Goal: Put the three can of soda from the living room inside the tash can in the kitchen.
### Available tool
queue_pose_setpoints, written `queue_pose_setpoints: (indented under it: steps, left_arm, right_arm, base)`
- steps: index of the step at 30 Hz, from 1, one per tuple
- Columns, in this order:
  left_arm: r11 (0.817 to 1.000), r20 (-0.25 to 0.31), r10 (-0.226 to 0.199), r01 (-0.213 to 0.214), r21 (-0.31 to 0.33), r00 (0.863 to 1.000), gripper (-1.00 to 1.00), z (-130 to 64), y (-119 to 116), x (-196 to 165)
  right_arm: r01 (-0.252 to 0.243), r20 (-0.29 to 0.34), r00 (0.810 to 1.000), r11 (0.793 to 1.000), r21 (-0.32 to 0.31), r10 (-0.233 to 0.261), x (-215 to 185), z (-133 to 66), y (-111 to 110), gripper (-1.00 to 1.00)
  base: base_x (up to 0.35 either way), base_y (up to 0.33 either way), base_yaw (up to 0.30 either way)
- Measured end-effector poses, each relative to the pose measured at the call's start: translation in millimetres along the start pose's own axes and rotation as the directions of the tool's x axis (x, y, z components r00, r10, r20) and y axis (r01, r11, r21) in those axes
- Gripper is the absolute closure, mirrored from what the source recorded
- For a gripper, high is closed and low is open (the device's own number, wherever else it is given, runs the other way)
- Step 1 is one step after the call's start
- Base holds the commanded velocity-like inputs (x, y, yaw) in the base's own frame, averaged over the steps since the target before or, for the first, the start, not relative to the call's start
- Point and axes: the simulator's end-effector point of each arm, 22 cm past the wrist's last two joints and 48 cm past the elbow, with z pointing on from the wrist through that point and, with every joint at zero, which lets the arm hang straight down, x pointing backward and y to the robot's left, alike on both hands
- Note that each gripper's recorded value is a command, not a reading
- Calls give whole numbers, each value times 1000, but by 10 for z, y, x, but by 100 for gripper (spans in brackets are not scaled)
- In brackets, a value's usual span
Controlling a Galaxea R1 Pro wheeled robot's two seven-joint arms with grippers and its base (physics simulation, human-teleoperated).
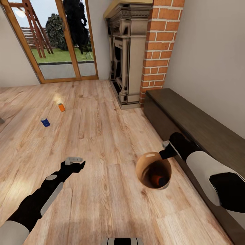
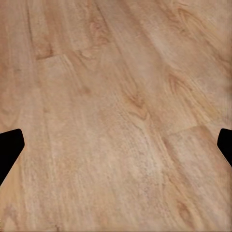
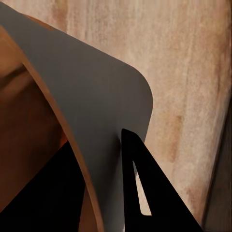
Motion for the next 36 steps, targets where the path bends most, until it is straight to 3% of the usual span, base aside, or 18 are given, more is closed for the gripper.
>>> queue_pose_setpoints:
  steps: [9,16,21,25,26,28,29,30,34,36]
  left_arm:
    - [1000,-23,2,-2,1,1000,-100,-2,-4,46]
    - [999,-43,-24,25,35,999,-100,46,-120,138]
    - [998,-80,-29,34,59,996,-100,65,-155,306]
    - [998,-83,-30,35,59,996,-100,67,-156,319]
    - [998,-82,-30,35,60,996,-100,67,-157,317]
    - [998,-82,-30,35,60,996,-100,67,-158,318]
    - [998,-82,-30,35,60,996,-100,67,-157,318]
    - [998,-82,-30,35,60,996,-100,66,-157,318]
    - [998,-83,-29,34,60,996,-100,68,-160,321]
    - [998,-83,-29,34,60,996,-100,68,-161,322]
  right_arm:
    - [-35,-25,999,999,-9,35,58,-11,-8,100]
    - [-43,-46,998,999,24,44,36,-86,-126,100]
    - [-47,-9,999,998,35,47,-149,-243,-228,100]
    - [-117,22,993,988,-97,119,-242,-250,45,100]
    - [-145,36,988,977,-157,152,-297,-263,171,100]
    - [-210,45,971,932,-296,233,-413,-342,444,100]
    - [-224,51,966,917,-331,255,-460,-378,502,100]
    - [-225,51,966,917,-330,255,-462,-379,500,100]
    - [-147,40,987,976,-161,156,-311,-267,176,100]
    - [-149,41,987,976,-161,157,-312,-268,173,100]
  base:
    - [0,0,0]
    - [0,0,0]
    - [0,0,0]
    - [0,0,0]
    - [0,0,0]
    - [0,0,0]
    - [0,0,0]
    - [0,0,0]
    - [0,0,0]
    - [0,0,0]
